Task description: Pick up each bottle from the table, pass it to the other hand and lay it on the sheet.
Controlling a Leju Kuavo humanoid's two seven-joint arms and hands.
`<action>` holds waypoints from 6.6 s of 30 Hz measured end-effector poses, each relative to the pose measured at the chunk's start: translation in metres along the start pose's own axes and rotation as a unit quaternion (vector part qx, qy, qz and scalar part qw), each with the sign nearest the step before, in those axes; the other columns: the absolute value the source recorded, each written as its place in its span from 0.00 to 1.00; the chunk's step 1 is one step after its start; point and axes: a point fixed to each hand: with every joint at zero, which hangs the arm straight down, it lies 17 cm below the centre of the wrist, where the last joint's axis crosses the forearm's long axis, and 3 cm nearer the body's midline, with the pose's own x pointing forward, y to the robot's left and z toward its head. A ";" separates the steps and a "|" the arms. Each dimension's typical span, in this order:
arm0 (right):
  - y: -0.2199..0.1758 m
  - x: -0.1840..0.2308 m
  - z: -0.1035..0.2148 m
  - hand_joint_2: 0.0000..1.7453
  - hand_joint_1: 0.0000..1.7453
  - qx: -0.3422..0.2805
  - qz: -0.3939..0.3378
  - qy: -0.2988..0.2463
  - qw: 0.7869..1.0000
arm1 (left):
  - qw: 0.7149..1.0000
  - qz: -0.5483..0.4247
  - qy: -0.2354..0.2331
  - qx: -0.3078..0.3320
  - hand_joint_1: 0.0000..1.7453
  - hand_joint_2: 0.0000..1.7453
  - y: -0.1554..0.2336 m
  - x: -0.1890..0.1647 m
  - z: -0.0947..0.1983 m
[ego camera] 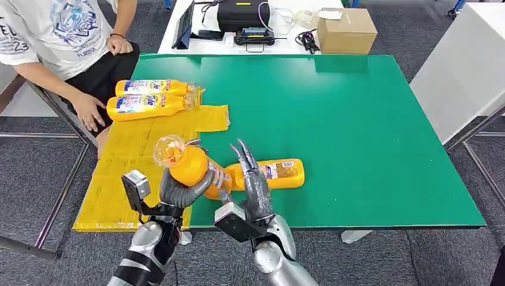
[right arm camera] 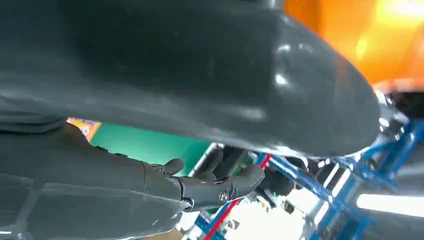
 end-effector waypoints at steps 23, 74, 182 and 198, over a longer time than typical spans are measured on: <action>-0.056 0.059 -0.029 0.00 0.00 -0.079 -0.074 -0.061 0.992 | 0.660 -0.700 -0.259 0.090 1.00 1.00 0.093 0.136 -0.061; -0.023 0.061 -0.020 0.00 0.00 -0.018 -0.127 -0.047 0.991 | 0.629 -0.765 0.115 -0.072 1.00 1.00 0.201 -0.085 -0.030; -0.029 -0.238 0.049 1.00 1.00 0.459 0.256 0.293 0.799 | 0.897 -0.336 -0.135 0.255 0.00 1.00 0.168 0.081 -0.037; -0.022 -0.213 0.030 1.00 1.00 0.319 0.201 0.234 0.896 | 0.942 -0.263 -0.083 0.190 0.00 1.00 0.143 0.037 -0.040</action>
